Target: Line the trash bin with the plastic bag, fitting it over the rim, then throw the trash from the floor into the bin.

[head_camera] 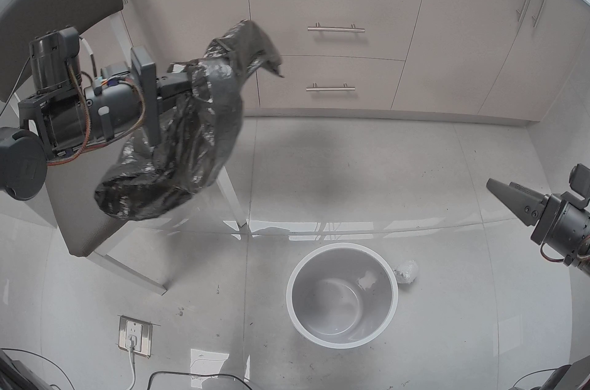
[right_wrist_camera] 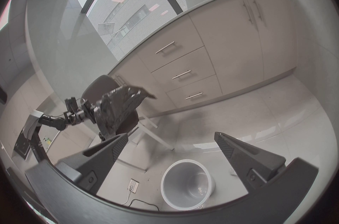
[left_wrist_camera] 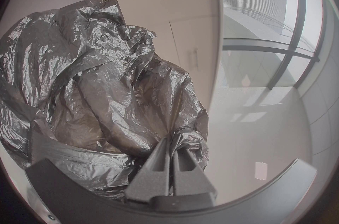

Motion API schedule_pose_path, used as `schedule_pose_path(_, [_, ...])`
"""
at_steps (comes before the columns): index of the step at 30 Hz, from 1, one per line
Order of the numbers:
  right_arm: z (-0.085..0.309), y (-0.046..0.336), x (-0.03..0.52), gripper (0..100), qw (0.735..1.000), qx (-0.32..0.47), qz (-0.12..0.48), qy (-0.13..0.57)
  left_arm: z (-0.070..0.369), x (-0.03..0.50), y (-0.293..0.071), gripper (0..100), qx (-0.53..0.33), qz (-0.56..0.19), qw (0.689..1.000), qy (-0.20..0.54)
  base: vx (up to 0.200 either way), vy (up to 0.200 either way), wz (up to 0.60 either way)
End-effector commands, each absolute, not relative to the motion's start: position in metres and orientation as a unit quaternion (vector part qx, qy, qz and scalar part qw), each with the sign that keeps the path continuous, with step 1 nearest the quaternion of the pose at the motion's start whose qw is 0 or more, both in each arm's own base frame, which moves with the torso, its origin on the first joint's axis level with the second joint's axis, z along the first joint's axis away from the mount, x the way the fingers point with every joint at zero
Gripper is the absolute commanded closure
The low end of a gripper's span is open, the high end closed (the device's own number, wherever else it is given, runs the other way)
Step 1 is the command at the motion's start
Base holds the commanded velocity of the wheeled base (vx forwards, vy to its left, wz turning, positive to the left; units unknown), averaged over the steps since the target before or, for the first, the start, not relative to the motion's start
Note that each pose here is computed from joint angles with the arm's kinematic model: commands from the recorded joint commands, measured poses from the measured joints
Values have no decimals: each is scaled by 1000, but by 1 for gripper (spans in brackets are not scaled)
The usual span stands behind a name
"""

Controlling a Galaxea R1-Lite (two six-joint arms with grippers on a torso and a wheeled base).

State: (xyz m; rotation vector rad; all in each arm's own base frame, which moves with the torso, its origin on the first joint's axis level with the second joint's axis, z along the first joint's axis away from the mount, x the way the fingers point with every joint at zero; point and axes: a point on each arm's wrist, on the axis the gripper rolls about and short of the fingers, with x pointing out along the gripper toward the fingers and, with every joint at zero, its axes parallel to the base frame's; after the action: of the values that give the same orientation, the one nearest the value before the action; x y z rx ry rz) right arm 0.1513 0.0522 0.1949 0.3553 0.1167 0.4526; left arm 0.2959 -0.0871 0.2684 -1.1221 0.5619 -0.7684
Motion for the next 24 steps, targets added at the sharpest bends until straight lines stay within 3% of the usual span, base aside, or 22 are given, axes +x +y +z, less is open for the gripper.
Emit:
schedule_pose_path(1, [157,80,162,0,943,140,271,129,307,238,-146,100,-532,-437,671,274,0,0,0])
schedule_pose_path(4, [145,83,167,0,944,117,275,142,309,233,-152,100,-535,-414,684,271,0,0,0])
schedule_pose_path(5, [137,88,168,0,943,101,281,149,307,233,-161,100,-520,-396,708,266,0,0,0])
schedule_pose_path(6, [136,88,169,0,943,99,281,149,307,233,-161,100,-518,-395,711,264,0,0,0])
schedule_pose_path(8, [124,99,170,0,947,82,270,151,297,236,-186,100,-482,-345,769,240,0,0,0])
schedule_pose_path(9, [124,99,170,0,947,82,270,151,297,236,-186,100,-482,-345,769,240,0,0,0])
schedule_pose_path(11, [116,112,173,0,957,69,243,145,291,234,-202,100,-455,-310,808,210,0,0,0])
schedule_pose_path(15, [111,125,177,0,961,59,234,137,293,226,-210,100,-444,-307,818,200,0,0,0])
schedule_pose_path(24, [96,163,182,0,945,5,290,152,295,213,-219,100,-445,-317,813,204,0,0,0])
